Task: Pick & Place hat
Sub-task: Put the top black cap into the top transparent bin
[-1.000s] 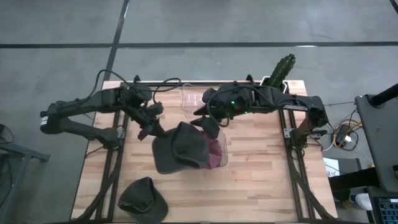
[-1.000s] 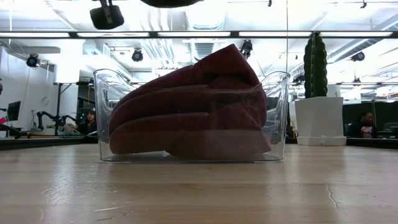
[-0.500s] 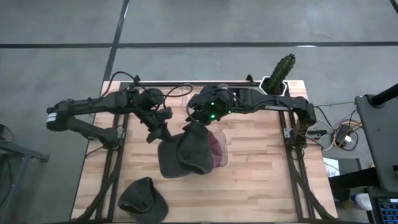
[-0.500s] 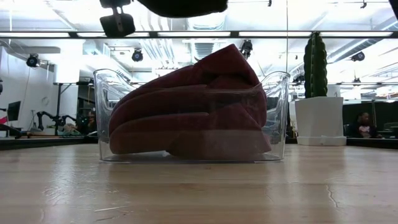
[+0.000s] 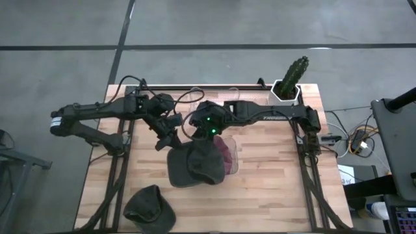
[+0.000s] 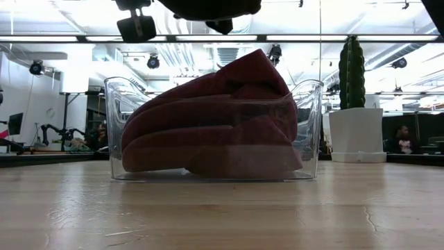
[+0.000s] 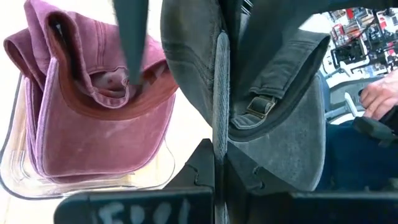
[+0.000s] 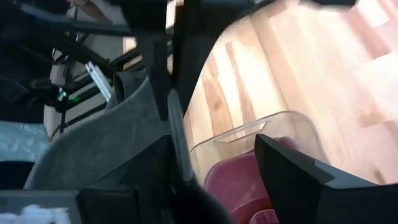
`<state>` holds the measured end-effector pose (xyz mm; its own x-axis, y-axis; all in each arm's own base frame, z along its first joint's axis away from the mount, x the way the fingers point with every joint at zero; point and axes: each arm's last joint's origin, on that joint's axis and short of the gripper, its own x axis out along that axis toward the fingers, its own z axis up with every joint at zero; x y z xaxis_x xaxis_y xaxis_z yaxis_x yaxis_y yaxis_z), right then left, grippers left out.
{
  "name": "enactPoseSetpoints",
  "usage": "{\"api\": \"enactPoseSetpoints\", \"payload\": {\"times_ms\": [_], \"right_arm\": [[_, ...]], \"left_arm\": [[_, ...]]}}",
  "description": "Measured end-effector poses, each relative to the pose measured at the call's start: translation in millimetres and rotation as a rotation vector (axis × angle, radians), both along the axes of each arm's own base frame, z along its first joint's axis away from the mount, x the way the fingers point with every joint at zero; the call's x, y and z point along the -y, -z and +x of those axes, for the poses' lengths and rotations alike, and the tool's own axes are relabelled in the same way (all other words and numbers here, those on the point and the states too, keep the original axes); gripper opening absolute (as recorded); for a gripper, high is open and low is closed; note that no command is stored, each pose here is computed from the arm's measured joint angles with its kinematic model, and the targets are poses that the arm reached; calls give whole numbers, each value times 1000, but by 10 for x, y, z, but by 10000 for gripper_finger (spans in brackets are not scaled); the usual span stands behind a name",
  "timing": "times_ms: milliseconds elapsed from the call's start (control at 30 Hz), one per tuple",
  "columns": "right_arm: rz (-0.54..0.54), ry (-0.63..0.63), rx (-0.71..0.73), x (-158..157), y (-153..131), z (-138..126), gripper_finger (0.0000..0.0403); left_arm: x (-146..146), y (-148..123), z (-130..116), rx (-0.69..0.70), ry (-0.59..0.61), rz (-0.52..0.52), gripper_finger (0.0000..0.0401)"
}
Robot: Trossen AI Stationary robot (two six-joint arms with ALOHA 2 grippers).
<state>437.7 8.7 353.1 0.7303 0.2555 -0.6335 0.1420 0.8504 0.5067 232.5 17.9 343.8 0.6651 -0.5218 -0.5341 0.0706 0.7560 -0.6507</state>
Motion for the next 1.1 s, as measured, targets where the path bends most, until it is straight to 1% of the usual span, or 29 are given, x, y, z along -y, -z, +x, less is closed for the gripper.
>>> {"api": "enactPoseSetpoints", "payload": {"times_ms": [100, 200, 300, 433, 467, 633, 733, 933, 1100], "right_arm": [[27, -29, -9, -35, 32, 19, 216], [40, -27, -12, -39, 56, 40, 187], [43, -26, -9, -37, 59, 47, 129], [54, -46, 28, -46, 28, 66, 30], [60, -51, 31, -48, 25, 67, 23], [68, -52, 26, -49, 27, 65, 15], [76, -45, 23, -48, 27, 65, 13], [102, -18, -25, -36, 34, 24, 13], [104, -20, -61, -43, 51, -7, 13]], "left_arm": [[0, -10, -6, 6, 0, 2, 6], [0, -10, -7, 6, -1, 2, 7], [-2, -9, -7, 5, -4, 5, 7], [-2, -9, -8, 11, 4, 10, 7], [-1, -9, -8, 12, 6, 10, 7], [-2, -9, -6, 12, 4, 10, 9], [-3, -8, -6, 6, -3, 6, 19], [-31, -2, -37, -29, -89, 51, 57], [-42, -59, -102, -1, -120, 81, 98]]}}
